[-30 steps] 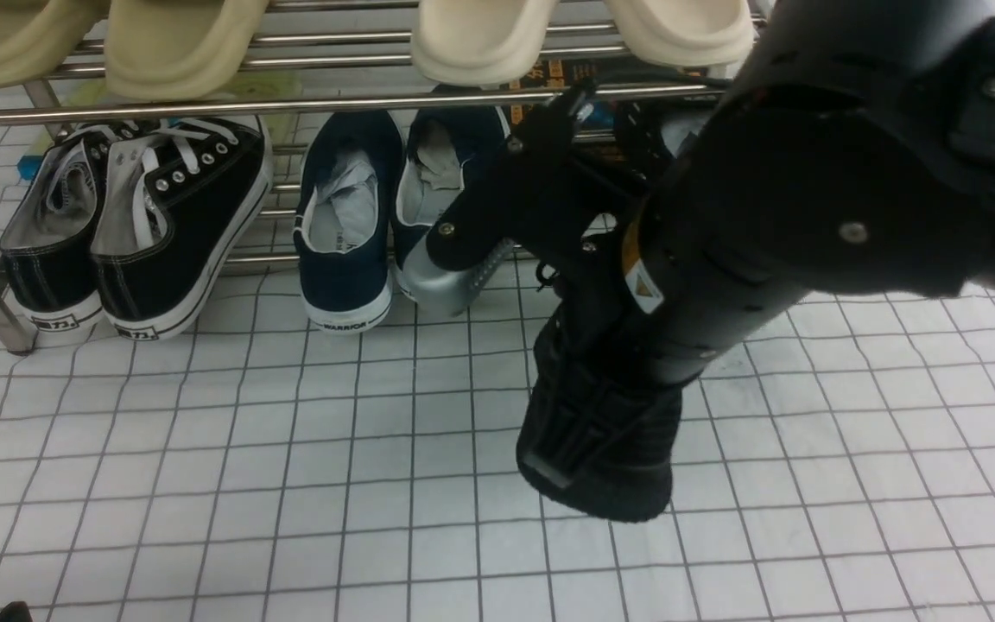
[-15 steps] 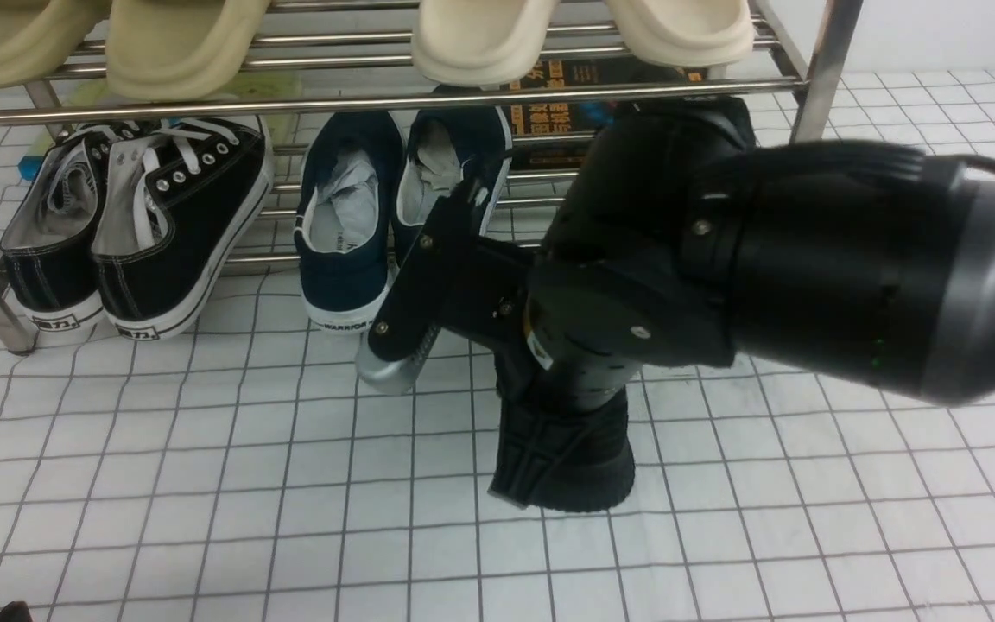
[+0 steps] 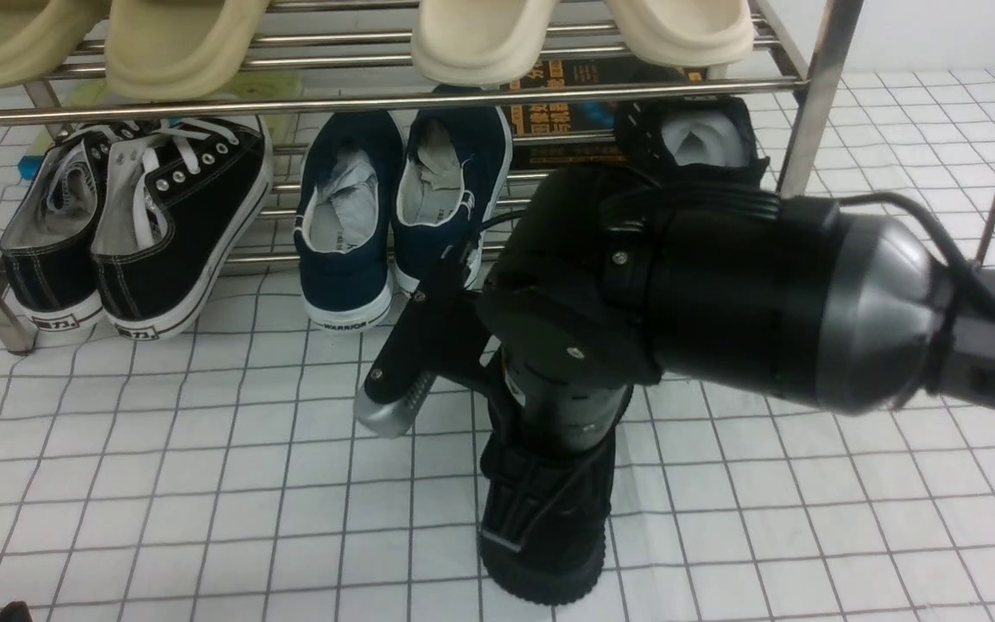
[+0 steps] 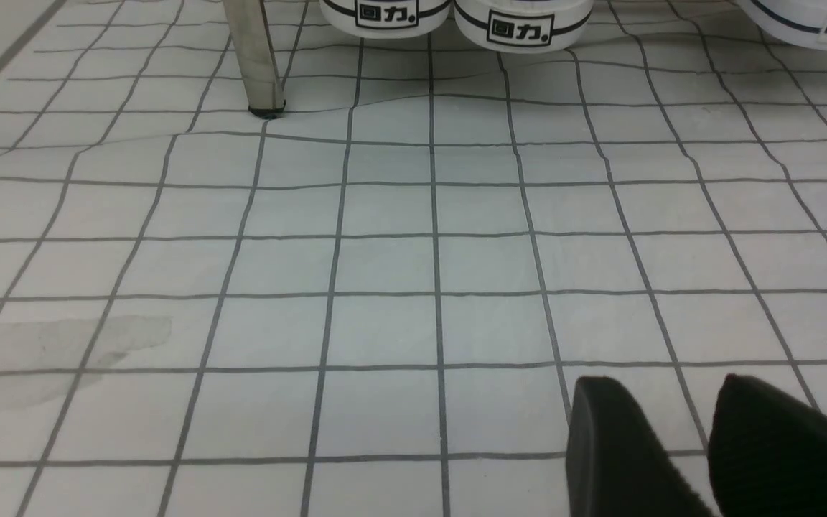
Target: Take the shoes off the shelf with your hand from the white checkered tablecloth.
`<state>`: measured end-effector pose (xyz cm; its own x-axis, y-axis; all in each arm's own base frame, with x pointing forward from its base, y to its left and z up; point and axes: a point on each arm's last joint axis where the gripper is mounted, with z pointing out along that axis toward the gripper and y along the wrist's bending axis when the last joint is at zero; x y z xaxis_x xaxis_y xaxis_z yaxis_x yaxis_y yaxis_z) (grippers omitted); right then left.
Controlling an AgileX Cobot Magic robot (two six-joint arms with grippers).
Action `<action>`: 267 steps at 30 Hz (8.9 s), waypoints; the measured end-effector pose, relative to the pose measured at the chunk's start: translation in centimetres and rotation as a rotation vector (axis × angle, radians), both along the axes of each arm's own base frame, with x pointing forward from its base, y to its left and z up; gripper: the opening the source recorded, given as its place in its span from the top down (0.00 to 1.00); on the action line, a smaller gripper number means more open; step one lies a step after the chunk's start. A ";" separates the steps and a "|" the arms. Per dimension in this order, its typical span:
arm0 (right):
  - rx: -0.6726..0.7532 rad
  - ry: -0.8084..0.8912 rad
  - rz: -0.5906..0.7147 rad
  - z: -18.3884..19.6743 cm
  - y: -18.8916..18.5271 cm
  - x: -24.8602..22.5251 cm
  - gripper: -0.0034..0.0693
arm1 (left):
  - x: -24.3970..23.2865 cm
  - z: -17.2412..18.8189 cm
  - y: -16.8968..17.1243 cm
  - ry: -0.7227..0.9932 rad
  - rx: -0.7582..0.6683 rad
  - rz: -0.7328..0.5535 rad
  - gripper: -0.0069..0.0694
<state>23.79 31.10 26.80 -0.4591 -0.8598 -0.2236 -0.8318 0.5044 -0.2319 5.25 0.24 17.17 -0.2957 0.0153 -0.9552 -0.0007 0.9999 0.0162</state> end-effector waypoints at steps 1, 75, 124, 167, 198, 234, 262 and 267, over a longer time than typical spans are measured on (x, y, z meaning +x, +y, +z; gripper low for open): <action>-0.009 0.006 -0.010 0.3 -0.1 0.1 0.48 | 0.0 0.0 0.0 0.000 0.000 0.000 0.60; 0.228 0.040 -0.515 5.5 -9.9 4.7 0.95 | 0.0 0.0 0.0 0.000 0.000 0.000 0.60; 0.616 -0.172 -0.459 6.2 -18.0 -6.5 0.97 | 0.0 0.0 0.0 0.000 0.001 0.000 0.60; 0.874 -0.607 -0.645 -3.3 -28.2 -14.7 0.94 | 0.0 0.0 0.0 0.000 0.001 0.000 0.60; 0.784 -0.802 -0.912 -9.4 -31.3 -18.6 0.90 | 0.0 0.0 0.0 0.000 0.001 0.000 0.60; 0.789 -0.796 -0.899 -9.4 -31.2 -18.6 0.84 | 0.0 0.0 0.0 0.000 0.001 0.000 0.60; 0.789 -0.796 -0.899 -9.4 -31.2 -18.6 0.80 | 0.0 0.0 0.0 0.000 0.001 0.000 0.60; 0.789 -0.796 -0.899 -9.4 -31.2 -18.6 0.79 | 0.0 0.0 0.0 0.000 0.001 0.000 0.60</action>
